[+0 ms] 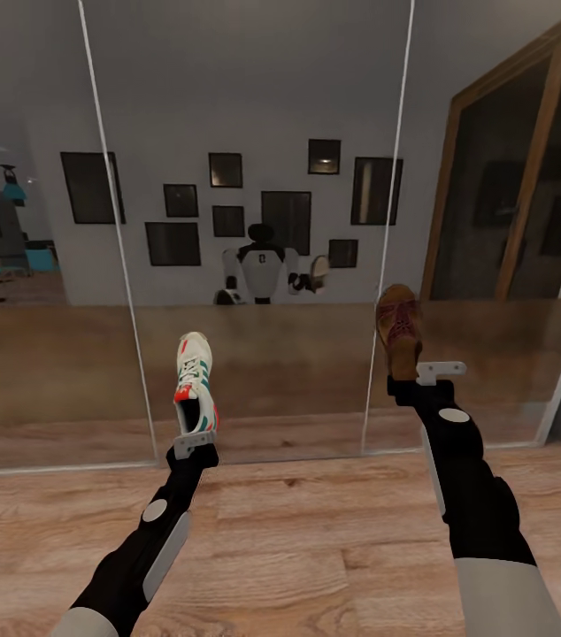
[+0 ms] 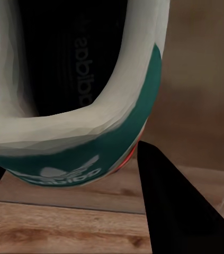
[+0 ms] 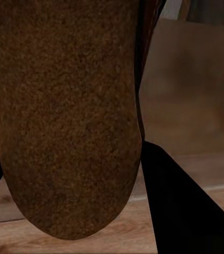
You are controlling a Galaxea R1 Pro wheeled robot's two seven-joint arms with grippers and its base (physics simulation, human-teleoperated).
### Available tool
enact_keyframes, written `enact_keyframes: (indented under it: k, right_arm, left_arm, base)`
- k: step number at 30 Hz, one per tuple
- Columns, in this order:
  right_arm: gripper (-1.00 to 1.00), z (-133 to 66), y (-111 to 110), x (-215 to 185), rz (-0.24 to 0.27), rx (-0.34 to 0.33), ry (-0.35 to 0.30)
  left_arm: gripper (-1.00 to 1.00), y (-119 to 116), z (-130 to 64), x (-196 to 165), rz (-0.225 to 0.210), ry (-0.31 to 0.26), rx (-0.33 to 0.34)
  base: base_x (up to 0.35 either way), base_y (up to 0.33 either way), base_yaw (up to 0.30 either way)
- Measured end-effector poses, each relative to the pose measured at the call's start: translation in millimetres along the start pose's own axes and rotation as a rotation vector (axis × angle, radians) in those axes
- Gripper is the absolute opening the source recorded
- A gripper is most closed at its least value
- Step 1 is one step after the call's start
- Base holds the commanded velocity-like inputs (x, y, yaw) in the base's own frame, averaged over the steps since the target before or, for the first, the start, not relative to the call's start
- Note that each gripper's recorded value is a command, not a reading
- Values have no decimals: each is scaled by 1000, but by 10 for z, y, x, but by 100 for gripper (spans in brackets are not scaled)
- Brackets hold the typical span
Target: Pick up the two gym shoes and the two sandals from the corridor floor and place them onto the hallstand (shoe rack) in the corridor, making sure they are on the rack and not on the floor. Arrange them so the two gym shoes are next to each other and the two sandals are next to each other.
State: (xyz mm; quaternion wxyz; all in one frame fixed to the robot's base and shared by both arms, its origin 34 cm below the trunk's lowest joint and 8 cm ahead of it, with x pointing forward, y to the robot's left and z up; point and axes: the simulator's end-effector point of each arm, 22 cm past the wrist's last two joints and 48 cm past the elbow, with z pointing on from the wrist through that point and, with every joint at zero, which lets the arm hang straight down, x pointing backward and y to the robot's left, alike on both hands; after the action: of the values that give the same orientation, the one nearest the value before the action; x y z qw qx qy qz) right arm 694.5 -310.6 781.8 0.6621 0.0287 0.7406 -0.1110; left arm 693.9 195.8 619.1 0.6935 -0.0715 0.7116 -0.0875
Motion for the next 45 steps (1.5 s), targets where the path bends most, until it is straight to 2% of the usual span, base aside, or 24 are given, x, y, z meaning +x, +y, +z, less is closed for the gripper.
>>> enact_keyframes:
  k: [45]
  right_arm:
    - [-100,0,0,0,0,0,0]
  left_arm:
    - [-100,-4,-1,4,1,1,1]
  base:
    - [0,0,296]
